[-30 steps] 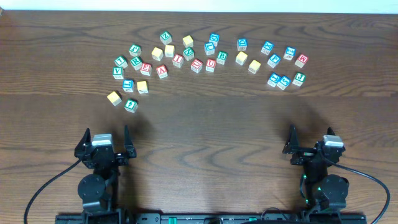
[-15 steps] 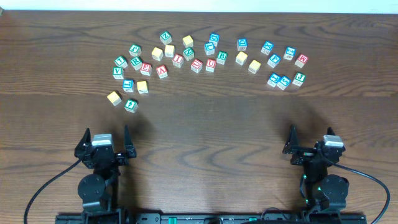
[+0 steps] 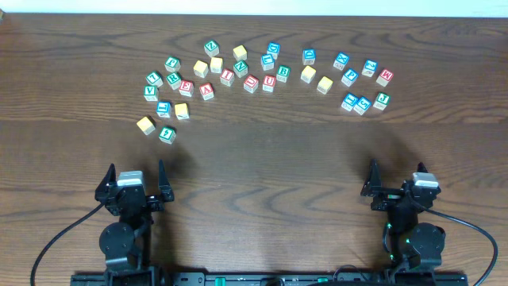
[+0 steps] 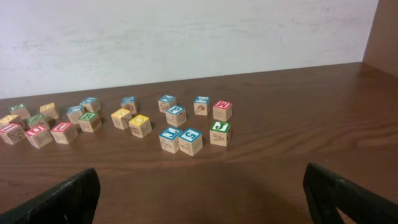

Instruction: Spell out NEURIPS

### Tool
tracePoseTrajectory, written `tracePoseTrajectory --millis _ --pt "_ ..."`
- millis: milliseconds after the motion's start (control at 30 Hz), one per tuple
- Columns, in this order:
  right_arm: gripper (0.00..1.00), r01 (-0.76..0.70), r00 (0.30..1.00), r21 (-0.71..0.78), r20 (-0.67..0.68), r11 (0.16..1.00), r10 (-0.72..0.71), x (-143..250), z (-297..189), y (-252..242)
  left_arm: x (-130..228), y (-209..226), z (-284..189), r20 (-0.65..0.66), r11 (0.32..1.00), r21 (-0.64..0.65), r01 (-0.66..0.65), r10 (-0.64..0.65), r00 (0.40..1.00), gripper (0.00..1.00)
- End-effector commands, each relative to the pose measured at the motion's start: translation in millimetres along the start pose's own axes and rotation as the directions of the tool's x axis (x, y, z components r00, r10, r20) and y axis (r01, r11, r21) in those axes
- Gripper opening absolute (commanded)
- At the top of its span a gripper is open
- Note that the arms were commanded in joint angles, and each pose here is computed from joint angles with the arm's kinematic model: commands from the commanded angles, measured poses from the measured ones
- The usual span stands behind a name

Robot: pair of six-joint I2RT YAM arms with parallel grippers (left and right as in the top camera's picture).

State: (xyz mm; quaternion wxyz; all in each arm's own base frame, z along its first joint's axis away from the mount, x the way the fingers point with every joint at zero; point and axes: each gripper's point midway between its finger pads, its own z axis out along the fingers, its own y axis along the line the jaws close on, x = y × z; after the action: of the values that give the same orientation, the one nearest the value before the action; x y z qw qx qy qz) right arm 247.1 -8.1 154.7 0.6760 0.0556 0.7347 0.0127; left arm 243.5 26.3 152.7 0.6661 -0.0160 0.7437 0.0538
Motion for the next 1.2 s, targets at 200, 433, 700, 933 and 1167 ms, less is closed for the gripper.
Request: tracePoseTrajectory --millis 200,433,700,933,1167 --pt "0.99 0.009 1.0 0.007 -0.002 1.0 -0.009 0.8 0.0 -1.9 0.1 -4.1 1.7 -0.081 1.0 0.027 0.016 -0.014 0.997 0.98" --pt "0.99 0.009 1.0 0.007 -0.002 1.0 -0.009 0.8 0.0 -1.9 -22.1 -2.6 11.2 -0.144 0.999 0.03 0.018 -0.014 0.989 0.98" --pt "0.99 0.009 1.0 0.007 -0.001 1.0 -0.009 0.7 -0.1 -1.9 -66.6 -3.5 34.0 -0.226 0.998 0.055 0.028 -0.015 0.974 0.98" --pt "0.99 0.009 1.0 0.007 -0.001 1.0 -0.009 0.7 -0.1 -1.9 -91.0 -6.2 52.3 -0.383 0.995 0.073 0.075 -0.041 0.923 0.98" --pt "0.99 0.009 1.0 0.007 -0.002 1.0 -0.009 0.8 0.0 -1.9 -111.7 -24.0 71.9 -0.545 0.983 0.109 0.146 -0.064 0.836 0.98"
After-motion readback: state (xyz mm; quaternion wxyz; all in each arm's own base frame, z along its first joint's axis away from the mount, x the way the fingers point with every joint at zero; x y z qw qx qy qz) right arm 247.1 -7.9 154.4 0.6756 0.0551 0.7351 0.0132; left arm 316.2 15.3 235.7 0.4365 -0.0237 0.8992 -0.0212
